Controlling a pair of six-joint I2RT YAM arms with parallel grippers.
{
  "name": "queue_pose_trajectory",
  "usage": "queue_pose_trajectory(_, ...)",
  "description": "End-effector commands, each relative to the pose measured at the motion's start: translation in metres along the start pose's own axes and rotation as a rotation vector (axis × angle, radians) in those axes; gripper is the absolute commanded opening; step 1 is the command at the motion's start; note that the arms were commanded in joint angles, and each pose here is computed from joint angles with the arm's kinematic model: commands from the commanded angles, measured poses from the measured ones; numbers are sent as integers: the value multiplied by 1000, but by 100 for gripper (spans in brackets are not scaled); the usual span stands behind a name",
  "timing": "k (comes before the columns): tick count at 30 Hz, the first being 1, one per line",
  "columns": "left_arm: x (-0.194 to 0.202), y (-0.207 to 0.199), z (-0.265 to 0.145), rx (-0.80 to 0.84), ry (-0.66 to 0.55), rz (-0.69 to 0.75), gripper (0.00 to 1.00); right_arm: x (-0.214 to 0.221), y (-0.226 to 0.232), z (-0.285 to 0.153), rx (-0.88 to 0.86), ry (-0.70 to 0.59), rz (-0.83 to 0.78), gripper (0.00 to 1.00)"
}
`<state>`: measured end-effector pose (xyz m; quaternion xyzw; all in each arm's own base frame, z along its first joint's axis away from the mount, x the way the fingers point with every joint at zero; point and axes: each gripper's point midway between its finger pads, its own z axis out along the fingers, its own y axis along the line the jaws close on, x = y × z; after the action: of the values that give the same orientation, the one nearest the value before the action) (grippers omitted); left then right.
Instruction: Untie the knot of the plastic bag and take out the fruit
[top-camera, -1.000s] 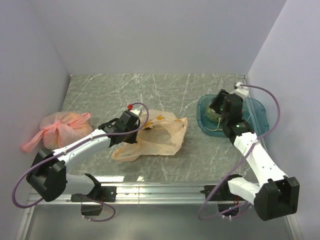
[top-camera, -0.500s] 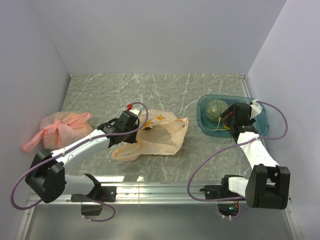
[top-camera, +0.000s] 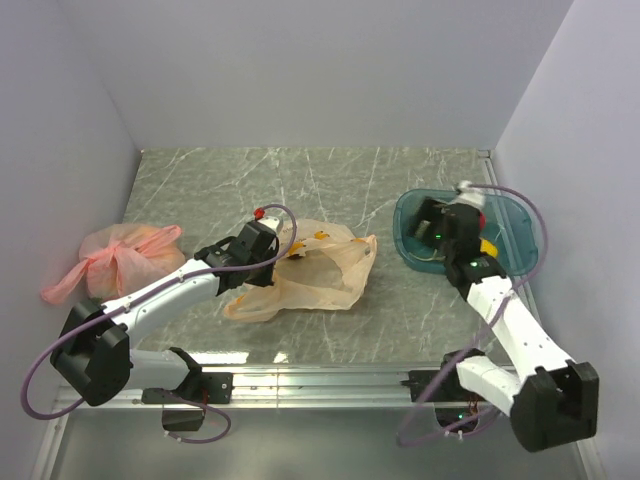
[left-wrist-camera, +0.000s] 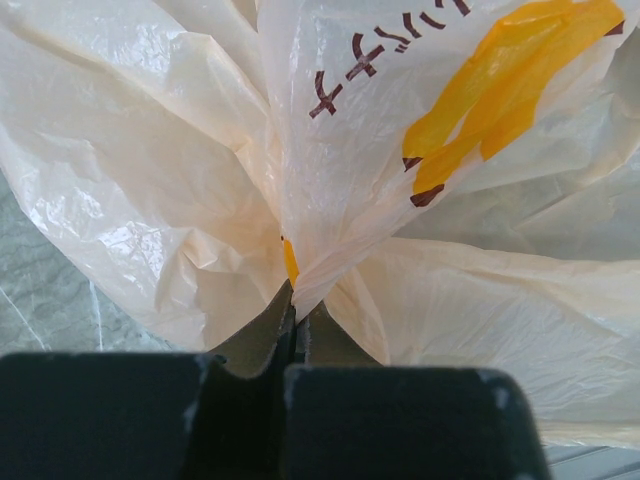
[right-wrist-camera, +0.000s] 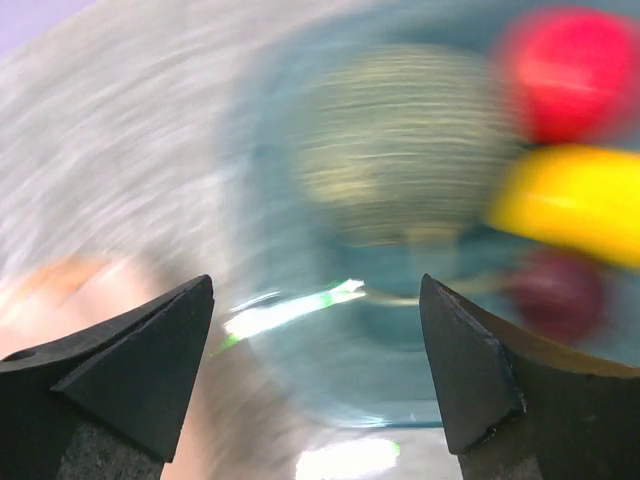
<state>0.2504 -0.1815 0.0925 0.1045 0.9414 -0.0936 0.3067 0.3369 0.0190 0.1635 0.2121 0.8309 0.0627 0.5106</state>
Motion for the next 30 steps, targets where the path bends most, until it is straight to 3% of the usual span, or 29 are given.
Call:
queue_pose_trajectory(1,-18,-4,-6,18,-53,-17,1,-19,92,-37,-327,-77,-225,89)
queue_pose_trajectory(5,-17,-5,-5,22,-49,-18,1,8,169,-76,-619,-55,-339,86)
queue_pose_trajectory(8,-18,-3,-6,14,-52,-23,0,62,222,-106,-856,59,-431,83)
queue_pose_trajectory(14,-18,-3,-6,20,-51,-24,1,131,271,-123,-1018,198,-481,82)
queue_pose_trajectory(16,-19,-4,-7,26,-55,-26,1,161,276,-112,-1007,261,-466,83)
queue_pose_trajectory(21,-23,-8,-11,50,-71,-31,1,196,281,-63,-875,281,-434,82)
queue_pose_trajectory(27,-24,-11,-11,73,-70,-23,1,190,289,-8,-669,167,-382,84)
queue_pose_trajectory(30,-24,-23,-14,139,-72,-18,0,193,303,5,-660,139,-356,86)
